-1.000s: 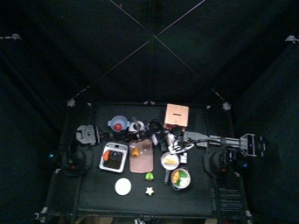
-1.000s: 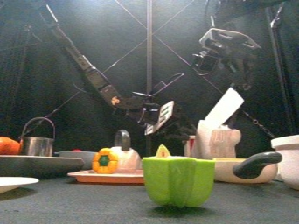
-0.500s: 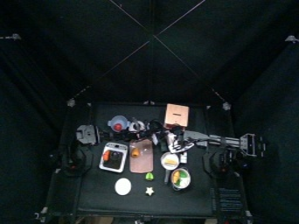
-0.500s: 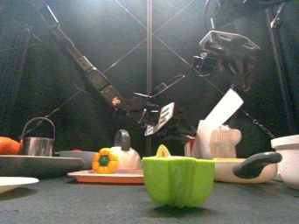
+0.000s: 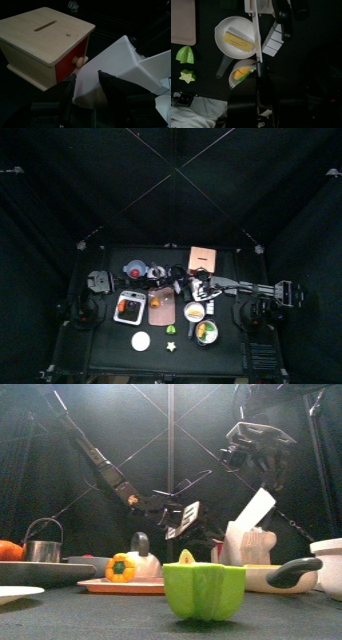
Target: Place cleaver in holder
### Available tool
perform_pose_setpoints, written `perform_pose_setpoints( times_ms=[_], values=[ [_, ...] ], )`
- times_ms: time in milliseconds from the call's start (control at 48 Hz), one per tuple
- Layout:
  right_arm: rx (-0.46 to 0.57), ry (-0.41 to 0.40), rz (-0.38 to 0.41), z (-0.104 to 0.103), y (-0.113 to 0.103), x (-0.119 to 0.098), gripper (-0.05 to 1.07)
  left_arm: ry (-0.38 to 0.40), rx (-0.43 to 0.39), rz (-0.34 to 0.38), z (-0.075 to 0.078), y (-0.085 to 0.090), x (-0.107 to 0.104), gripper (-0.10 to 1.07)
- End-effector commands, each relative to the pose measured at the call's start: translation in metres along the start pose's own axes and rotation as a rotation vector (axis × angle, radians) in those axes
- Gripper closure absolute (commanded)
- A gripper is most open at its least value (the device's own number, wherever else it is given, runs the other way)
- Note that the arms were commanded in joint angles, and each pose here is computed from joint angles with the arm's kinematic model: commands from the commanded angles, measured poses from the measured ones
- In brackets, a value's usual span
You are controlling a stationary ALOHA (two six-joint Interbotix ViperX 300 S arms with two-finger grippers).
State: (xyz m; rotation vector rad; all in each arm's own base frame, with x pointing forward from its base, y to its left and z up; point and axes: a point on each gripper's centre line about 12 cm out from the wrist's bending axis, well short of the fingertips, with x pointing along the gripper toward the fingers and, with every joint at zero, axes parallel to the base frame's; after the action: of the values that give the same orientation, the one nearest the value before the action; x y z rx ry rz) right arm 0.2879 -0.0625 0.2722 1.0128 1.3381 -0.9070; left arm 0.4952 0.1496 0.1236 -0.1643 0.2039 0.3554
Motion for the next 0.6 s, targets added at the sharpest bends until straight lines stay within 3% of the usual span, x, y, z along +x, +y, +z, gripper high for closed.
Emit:
perform_pose_setpoints(
  times_ms=[0,208,583],
  values=[
    [0.003,-0.037,0.031,0.005,0.001,-0.012,0.57,-0.042,0.004,-0.009,0.018,-0.004,0.0,0.18],
    [0.005,-0.08,0.04,0.012,0.001,-0.013,0.49,-0.044,0.006,-0.012,0.018,-0.005,0.0,0.18],
    [0.003,-0.2,0.084,0.029,0.003,-0.011,0.49,-0.043,0.008,-0.013,0.019,-0.005,-0.001,0.18]
  ],
)
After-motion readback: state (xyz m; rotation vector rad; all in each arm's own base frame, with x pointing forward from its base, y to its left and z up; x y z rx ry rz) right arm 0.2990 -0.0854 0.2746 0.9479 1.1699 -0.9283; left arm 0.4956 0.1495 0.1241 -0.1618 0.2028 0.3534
